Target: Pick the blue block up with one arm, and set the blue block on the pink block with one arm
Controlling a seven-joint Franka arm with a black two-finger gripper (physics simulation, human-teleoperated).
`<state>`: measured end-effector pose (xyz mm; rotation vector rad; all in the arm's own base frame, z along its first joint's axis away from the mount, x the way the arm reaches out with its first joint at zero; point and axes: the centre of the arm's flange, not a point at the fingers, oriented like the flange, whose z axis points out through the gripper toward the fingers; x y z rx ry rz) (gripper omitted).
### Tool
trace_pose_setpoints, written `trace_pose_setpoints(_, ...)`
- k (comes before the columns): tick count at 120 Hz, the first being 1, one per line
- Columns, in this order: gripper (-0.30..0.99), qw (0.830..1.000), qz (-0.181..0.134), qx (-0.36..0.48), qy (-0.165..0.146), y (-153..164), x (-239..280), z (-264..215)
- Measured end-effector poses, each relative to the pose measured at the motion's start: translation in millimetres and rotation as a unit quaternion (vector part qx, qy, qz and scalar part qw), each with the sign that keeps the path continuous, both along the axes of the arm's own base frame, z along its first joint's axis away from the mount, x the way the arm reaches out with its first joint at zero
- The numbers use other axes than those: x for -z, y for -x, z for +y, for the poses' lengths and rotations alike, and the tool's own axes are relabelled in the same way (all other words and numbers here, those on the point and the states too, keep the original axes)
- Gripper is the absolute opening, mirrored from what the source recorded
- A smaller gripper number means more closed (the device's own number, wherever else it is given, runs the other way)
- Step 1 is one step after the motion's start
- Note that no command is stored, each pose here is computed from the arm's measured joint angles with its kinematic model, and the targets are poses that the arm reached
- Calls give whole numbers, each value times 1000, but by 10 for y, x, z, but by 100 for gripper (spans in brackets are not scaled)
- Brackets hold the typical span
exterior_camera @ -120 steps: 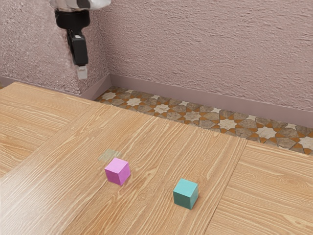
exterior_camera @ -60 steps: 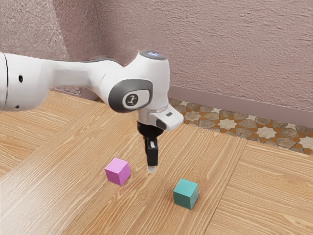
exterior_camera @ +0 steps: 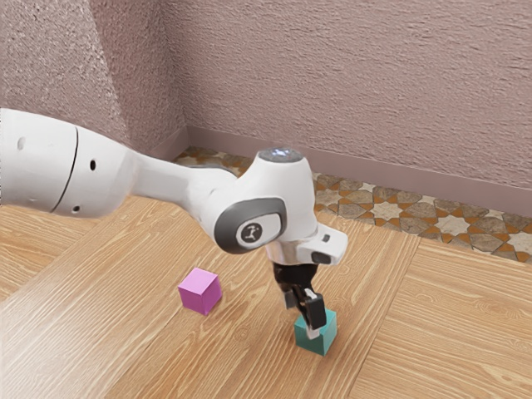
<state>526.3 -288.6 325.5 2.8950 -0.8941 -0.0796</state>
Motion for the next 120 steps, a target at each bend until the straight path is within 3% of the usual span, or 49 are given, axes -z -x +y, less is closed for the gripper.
trace_pose_setpoints(46, 69, 992, 7, -126, -11, -127, 337, 54)
trace_pose_setpoints(56, 69, 988, 7, -154, -10, -288, 418, 103)
trace_pose_setpoints(98, 69, 979, 15, -202, -14, -415, 652, -27)
trace_pose_setpoints(120, 55, 976, 20, -218, -17, -418, 720, -25)
